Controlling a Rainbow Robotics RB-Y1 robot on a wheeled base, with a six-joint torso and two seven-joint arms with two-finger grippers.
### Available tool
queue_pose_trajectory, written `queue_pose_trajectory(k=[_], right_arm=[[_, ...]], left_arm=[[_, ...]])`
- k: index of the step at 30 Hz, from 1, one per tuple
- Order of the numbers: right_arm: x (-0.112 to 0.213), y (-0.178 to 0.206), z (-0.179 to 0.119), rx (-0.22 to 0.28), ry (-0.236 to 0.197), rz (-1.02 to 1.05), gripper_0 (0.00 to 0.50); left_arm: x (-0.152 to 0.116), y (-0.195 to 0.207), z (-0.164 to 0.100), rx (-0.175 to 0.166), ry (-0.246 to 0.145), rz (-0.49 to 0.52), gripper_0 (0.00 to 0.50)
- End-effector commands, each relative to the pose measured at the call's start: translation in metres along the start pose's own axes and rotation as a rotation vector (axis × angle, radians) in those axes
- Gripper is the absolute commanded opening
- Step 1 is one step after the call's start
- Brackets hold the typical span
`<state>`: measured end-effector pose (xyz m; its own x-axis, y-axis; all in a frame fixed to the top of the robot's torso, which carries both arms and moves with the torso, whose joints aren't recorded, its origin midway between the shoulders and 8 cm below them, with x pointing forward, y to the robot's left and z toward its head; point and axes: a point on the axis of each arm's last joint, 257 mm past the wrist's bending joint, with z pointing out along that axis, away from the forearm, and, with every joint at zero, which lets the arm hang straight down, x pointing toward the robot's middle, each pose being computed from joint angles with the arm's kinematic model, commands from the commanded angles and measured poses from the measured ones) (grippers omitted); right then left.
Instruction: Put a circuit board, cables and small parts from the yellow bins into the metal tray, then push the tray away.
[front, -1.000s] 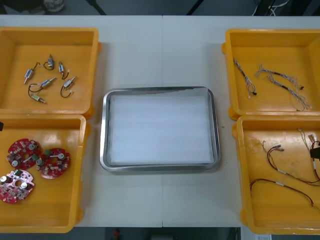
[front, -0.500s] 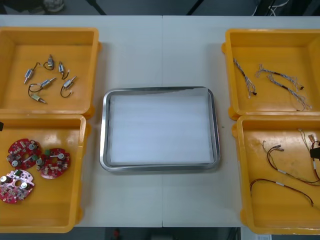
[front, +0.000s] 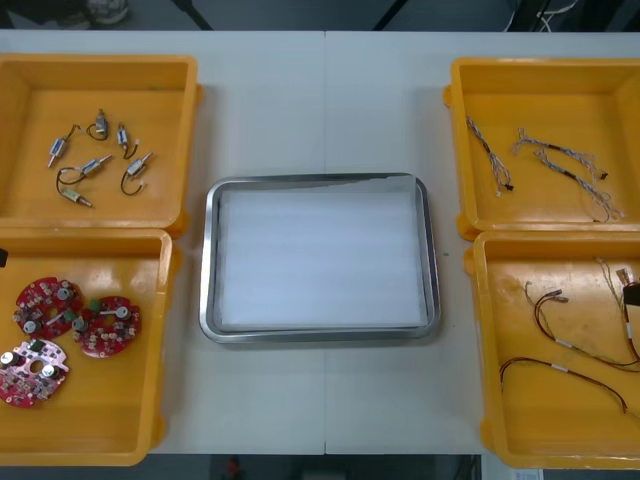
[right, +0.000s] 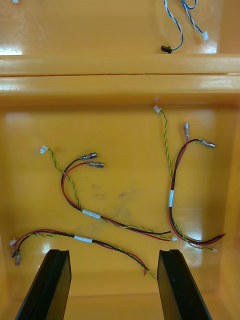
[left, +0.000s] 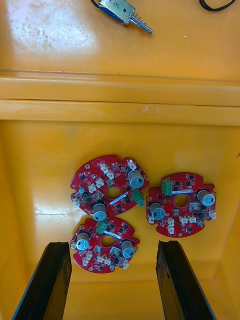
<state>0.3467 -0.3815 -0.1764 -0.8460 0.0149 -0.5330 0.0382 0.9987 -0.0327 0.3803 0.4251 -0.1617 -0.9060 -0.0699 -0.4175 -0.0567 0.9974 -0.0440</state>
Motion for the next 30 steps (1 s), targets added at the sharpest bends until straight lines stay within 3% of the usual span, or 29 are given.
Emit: queue_pose_trajectory(k=[1, 19, 30], right_arm=[[0.0, -0.007, -0.007, 0.029, -0.001, -0.031, 0.5], [0.025, -0.049, 0.012, 0.067, 0.129, -0.038, 0.5], [0.012, -0.083, 0.033, 0.073, 0.089, -0.071, 0.5]], left_arm=[[0.007, 0.009, 0.006, -0.001, -0.02, 0.087, 0.5], [0.047, 0.035, 0.034, -0.006, -0.032, 0.143, 0.5], [0.071, 0.044, 0.054, 0.0, -0.062, 0.151, 0.5]])
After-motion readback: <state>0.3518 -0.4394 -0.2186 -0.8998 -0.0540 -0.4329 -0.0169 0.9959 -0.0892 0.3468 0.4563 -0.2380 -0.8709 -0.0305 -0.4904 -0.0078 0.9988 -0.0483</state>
